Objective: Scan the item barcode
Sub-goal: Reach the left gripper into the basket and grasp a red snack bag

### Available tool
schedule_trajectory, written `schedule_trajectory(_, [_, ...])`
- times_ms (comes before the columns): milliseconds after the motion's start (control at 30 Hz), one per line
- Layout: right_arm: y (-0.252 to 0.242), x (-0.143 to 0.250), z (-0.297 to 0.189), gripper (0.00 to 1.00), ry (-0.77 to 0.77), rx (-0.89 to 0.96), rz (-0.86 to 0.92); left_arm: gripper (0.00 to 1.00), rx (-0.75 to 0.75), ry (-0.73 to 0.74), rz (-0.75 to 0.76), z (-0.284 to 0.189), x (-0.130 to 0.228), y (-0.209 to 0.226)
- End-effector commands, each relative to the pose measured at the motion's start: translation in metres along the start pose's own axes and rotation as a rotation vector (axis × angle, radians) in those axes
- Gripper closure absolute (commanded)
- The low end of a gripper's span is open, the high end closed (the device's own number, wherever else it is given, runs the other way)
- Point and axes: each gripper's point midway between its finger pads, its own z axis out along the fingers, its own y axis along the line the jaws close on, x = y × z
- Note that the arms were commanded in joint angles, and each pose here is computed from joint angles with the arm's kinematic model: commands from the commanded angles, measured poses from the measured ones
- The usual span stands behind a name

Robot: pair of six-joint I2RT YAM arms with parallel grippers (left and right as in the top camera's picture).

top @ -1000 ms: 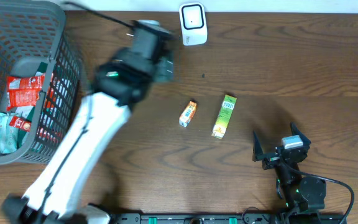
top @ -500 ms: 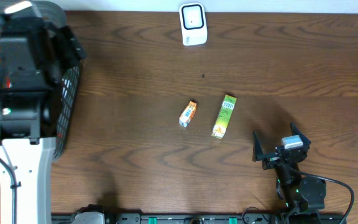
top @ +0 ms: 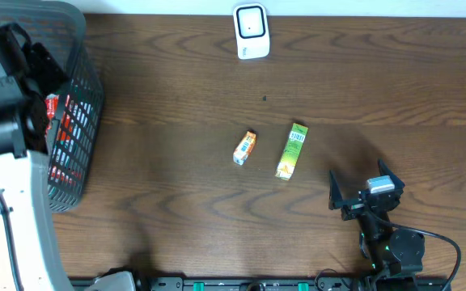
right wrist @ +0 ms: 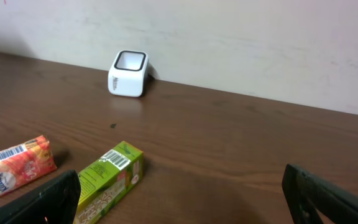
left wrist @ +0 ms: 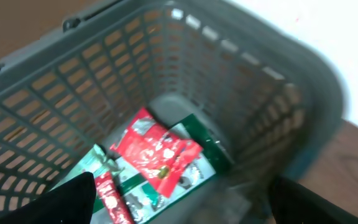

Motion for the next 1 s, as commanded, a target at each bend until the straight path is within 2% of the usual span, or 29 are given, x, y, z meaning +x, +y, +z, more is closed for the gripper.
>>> schedule_trajectory(0, [0.001,0.0,0.0,0.01,-0.002,-0.006,0.011,0.11,-0.052,0.034,0.004,0.021,0.001,0.012])
schedule_trajectory(467, [0.001,0.0,0.0,0.01,-0.002,-0.006,0.011,0.11,-0.201,0.258,-0.011,0.111,0.049,0.054])
schedule_trajectory(667, [0.001,0.0,0.0,0.01,-0.002,-0.006,0.011,0.11,-0.279,0.392,-0.118,0.156,0.092,0.067])
schedule_trajectory(867, [0.001,0.0,0.0,0.01,-0.002,-0.006,0.011,0.11,-0.331,0.441,-0.233,0.182,0.115,0.075])
schedule_trajectory(967, [0.001,0.0,0.0,0.01,-0.002,-0.006,0.011,0.11,-0.282,0.483,-0.3,0.195,0.126,0.075])
